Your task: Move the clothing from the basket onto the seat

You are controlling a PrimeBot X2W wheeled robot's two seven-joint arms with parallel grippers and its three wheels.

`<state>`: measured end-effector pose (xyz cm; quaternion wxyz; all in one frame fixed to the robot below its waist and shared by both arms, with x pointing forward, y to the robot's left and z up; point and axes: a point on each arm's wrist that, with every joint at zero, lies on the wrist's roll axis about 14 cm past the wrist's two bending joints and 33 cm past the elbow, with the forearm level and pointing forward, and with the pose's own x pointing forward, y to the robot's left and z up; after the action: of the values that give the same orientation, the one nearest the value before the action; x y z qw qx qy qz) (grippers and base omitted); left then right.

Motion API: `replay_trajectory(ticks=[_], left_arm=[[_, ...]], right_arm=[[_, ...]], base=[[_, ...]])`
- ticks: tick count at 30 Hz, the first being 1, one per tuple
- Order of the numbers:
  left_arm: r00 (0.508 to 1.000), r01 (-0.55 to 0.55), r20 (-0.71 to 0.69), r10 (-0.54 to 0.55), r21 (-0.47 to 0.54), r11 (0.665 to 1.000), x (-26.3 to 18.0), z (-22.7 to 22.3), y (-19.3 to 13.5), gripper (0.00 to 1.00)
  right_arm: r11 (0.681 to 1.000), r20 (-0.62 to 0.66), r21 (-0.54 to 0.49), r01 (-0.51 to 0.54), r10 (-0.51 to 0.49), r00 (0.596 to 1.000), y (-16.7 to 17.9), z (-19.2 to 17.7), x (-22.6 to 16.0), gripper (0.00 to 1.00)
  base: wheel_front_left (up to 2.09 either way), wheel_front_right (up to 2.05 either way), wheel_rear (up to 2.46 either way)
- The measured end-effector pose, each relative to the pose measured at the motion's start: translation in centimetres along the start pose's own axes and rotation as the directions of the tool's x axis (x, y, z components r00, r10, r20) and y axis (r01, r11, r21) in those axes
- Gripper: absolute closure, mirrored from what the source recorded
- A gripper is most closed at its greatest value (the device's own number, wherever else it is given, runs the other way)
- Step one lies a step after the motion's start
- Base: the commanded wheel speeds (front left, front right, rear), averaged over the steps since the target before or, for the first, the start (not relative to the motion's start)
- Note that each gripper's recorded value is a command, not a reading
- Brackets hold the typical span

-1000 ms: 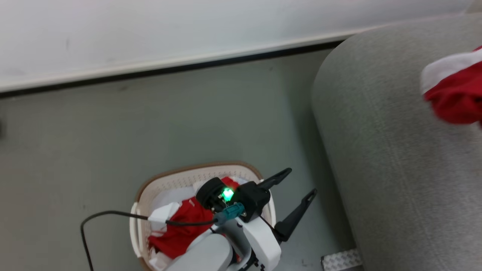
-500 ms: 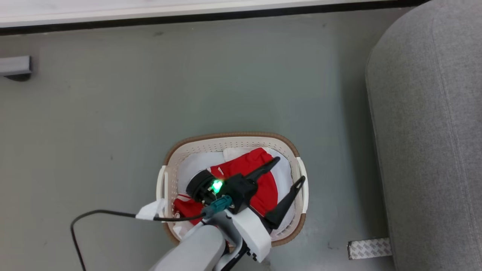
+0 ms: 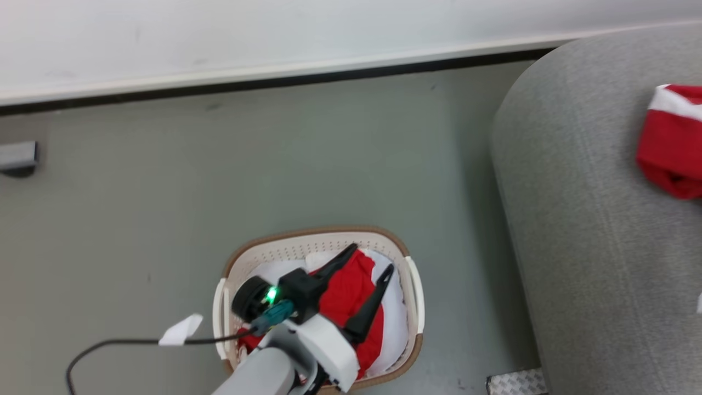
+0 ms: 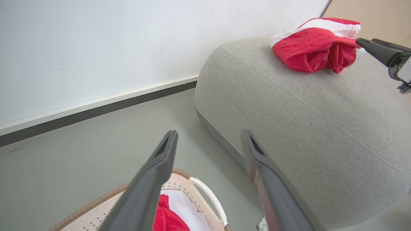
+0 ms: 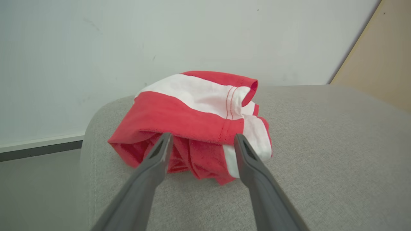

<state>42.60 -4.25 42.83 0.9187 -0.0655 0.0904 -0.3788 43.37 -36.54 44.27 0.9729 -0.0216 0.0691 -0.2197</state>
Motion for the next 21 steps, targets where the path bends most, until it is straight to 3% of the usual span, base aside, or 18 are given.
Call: replay_trajectory(ticks=[6,13,21], left_arm=[[0.998,-0.062,0.017,0.062,-0.002,0.998,-1.2,0.5,0.8,0.0],[0.977,-0.192,0.096,0.192,-0.013,0.981,-3.6,3.1,2.8,0.0],[0.9,-0.412,0.148,0.41,-0.016,0.911,-9.4,4.3,6.8,0.0]], right_arm=[[0.999,0.043,-0.001,-0.054,0.054,0.998,1.2,1.1,-2.6,0.0],[0.979,0.114,0.005,-0.205,0.204,0.972,5.6,3.0,-5.5,0.0],[0.912,0.146,0.025,-0.409,0.402,0.904,12.2,3.7,-9.1,0.0]], base=[[0.0,0.0,0.0],[0.0,0.0,0.0],[0.0,0.0,0.0]])
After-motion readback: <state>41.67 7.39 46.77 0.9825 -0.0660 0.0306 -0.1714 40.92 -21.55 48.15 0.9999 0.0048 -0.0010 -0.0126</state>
